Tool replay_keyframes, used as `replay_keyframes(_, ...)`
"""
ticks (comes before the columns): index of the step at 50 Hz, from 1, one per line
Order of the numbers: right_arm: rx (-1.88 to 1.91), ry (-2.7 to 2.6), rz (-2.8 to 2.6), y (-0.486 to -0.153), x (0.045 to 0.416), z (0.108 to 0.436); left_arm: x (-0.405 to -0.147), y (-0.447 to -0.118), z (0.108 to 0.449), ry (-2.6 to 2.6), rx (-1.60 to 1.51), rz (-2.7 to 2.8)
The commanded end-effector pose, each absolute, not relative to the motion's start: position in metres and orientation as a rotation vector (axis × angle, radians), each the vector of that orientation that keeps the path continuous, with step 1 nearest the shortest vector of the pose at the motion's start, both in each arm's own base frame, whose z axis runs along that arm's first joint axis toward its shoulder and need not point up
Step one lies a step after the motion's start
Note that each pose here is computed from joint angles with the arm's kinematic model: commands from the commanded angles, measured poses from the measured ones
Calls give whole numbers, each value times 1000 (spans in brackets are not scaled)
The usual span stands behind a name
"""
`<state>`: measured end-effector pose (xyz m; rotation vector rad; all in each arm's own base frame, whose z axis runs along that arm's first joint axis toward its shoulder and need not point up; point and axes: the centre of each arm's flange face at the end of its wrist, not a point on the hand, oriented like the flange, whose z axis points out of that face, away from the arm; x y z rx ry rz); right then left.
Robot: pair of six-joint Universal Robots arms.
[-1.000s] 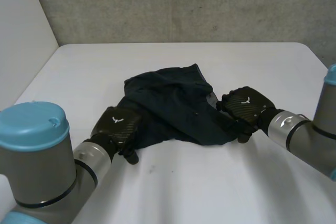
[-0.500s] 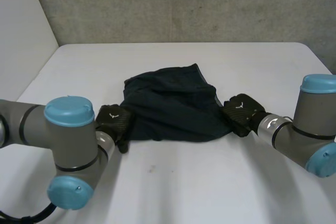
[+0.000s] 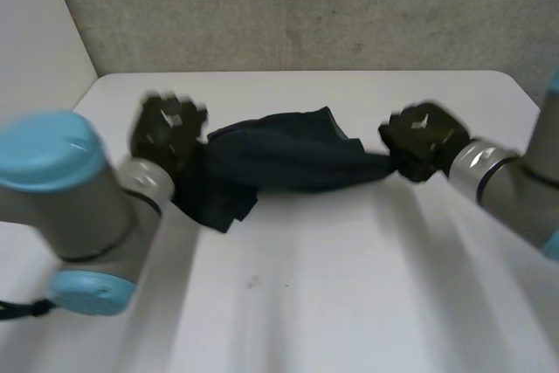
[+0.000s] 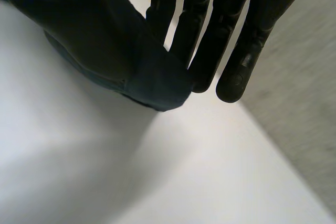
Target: Fold the shorts.
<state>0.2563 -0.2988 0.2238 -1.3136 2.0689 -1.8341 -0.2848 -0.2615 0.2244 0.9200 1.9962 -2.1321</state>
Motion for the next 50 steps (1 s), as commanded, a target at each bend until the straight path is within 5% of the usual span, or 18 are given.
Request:
replay_keyframes(1,-1223,1879,-2170,-276,247,328,-258,-219,361,1695,768,-2463)
replay_keyframes(7,-955,1674,-2457,-254,232,416,-245,-191,426,1589,744,-2580)
replay_keyframes(16,-850,1527,-2566,-238,226,463,-237,-184,475,1542,656,-2675)
replay_keyframes(23,-953,1774,-2302,-274,251,402,-257,-236,429,1710,734,-2525)
replay_keyframes(31,-1015,2028,-2089,-319,272,316,-296,-321,304,2012,884,-2215)
replay_keyframes(35,-1024,2046,-2142,-353,281,282,-305,-362,271,1987,852,-2221)
replay_keyframes(43,-830,1822,-2595,-416,293,256,-324,-437,263,1639,685,-2496)
replay_keyframes(50,-955,1792,-2587,-420,314,214,-348,-442,255,1493,636,-2631)
